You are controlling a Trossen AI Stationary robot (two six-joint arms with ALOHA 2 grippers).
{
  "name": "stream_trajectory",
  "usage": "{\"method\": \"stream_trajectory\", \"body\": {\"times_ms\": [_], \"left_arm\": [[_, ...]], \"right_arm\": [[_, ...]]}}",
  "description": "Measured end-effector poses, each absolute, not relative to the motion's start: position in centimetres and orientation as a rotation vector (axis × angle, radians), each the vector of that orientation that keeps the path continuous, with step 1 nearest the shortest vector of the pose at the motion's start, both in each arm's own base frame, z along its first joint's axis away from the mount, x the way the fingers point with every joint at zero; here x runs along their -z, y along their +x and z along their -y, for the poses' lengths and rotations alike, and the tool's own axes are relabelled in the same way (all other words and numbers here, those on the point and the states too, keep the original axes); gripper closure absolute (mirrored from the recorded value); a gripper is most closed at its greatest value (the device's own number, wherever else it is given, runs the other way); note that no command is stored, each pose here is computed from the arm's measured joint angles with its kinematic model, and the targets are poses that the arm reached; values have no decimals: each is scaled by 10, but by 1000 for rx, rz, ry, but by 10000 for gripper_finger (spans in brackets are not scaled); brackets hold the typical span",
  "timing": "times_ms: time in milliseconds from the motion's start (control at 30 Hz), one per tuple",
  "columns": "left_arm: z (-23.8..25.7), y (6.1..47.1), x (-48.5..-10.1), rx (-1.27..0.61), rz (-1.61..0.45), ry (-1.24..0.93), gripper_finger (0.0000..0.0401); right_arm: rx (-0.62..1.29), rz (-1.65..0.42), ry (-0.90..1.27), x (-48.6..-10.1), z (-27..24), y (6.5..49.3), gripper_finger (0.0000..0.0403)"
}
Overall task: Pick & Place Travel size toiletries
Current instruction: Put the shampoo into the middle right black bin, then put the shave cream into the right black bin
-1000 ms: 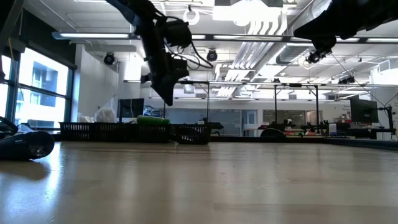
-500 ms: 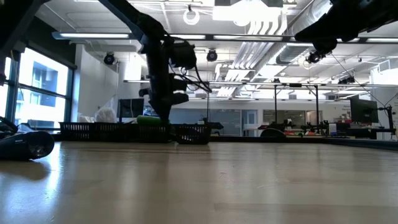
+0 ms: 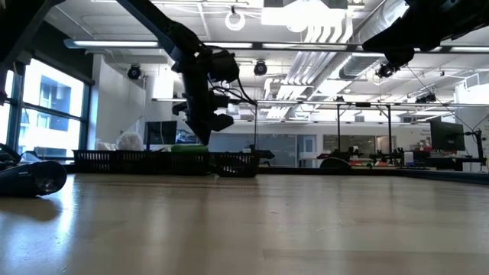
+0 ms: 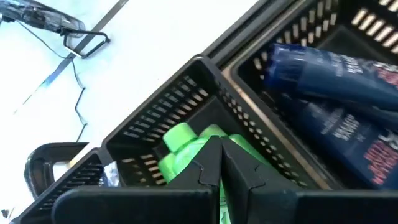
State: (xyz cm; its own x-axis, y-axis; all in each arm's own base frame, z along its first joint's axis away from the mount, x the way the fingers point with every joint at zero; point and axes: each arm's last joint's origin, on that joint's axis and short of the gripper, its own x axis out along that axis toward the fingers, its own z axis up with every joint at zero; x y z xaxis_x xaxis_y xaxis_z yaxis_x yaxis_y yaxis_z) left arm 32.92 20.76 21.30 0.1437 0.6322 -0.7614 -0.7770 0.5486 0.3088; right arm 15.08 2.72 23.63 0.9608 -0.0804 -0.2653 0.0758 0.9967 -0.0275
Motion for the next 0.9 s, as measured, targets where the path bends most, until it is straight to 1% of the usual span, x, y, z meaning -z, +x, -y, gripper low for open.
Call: {"method": "stream_trajectory", "body": {"times_ms": [500,733,900], "left_arm": [[-208,330,-217,-1001,-977,-158,401],[-190,336,-235,-914,-913,-158,401],[-178,344,-238,-849,-895,-140,401]], "right_arm": [[79,-271,-17,-236,-27,151,398],[79,-271,-18,-236,-27,151,398],[79,-267,-17,-237,-27,151,398]]}}
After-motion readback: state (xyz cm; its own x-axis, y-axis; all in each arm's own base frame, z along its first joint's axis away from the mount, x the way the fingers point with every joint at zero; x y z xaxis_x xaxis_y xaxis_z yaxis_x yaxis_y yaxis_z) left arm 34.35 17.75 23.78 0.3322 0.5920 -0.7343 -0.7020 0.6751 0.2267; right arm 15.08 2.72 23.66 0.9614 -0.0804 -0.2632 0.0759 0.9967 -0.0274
